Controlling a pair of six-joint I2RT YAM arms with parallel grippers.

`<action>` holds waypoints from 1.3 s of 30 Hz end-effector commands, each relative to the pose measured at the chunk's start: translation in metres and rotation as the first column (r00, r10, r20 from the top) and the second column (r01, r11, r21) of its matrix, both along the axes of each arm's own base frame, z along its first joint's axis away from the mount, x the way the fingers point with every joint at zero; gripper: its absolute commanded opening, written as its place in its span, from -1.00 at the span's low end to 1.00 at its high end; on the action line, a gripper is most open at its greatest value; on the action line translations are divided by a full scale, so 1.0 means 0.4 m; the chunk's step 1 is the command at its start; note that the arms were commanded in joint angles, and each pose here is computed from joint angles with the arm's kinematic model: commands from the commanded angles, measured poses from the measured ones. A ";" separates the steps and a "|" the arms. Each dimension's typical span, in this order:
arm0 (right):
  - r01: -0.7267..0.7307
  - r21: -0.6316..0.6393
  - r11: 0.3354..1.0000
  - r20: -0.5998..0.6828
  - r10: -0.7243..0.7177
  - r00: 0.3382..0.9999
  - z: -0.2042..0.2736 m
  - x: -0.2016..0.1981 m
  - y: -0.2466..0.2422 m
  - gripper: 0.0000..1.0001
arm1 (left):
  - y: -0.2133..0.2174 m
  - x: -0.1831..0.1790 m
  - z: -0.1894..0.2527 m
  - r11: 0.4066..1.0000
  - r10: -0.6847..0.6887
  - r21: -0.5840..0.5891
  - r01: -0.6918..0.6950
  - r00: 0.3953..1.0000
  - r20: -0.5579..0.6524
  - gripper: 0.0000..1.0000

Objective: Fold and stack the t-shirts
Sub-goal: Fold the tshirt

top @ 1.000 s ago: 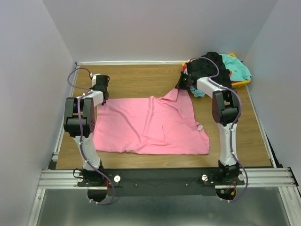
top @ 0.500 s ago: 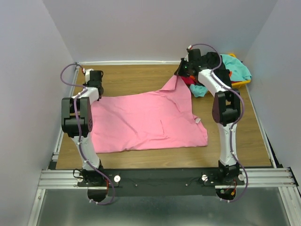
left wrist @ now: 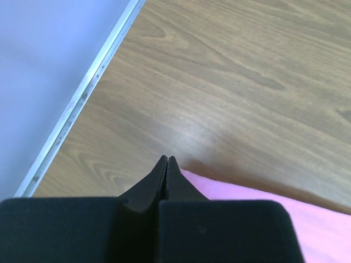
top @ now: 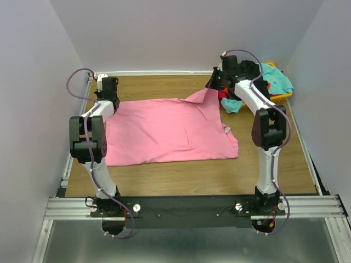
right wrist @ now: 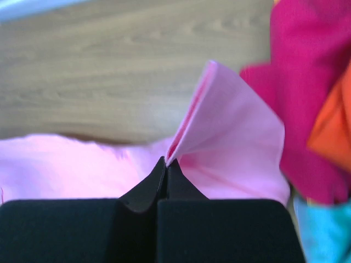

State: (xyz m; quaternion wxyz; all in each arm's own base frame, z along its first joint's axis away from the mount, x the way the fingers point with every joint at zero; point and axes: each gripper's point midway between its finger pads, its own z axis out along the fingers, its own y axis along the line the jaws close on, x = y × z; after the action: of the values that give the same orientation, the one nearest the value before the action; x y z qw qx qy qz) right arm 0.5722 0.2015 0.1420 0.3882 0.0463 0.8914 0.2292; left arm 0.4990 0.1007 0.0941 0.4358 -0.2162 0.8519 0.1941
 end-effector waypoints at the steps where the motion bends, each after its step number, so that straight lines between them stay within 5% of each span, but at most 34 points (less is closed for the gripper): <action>1: -0.013 -0.029 1.000 -0.002 0.013 1.000 0.046 -0.076 0.001 -0.99 | 0.007 -0.007 0.075 1.000 -0.001 0.016 0.000 0.996 0.088 -1.00; 15: 0.012 -0.074 0.997 0.016 -0.011 1.000 0.069 -0.271 -0.018 -0.99 | 0.004 -0.046 0.075 1.000 0.008 0.007 -0.009 0.994 0.109 -1.00; 22: 0.089 -0.113 0.990 0.129 -0.074 0.989 0.158 -0.178 -0.036 -0.99 | -0.001 -0.046 0.067 1.000 -0.001 0.002 0.000 0.994 0.108 -1.00; 39: 0.028 -0.172 0.985 0.220 0.010 0.975 0.109 0.067 0.039 -0.99 | 0.018 -0.058 0.032 0.999 0.024 0.032 -0.026 0.998 0.064 -1.00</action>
State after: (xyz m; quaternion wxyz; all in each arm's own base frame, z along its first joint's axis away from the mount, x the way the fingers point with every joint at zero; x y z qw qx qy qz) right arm 0.5796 0.2174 0.1760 0.4632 0.0101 0.8711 0.1626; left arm 0.4788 0.0999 0.1043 0.4604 -0.2210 0.8387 0.1892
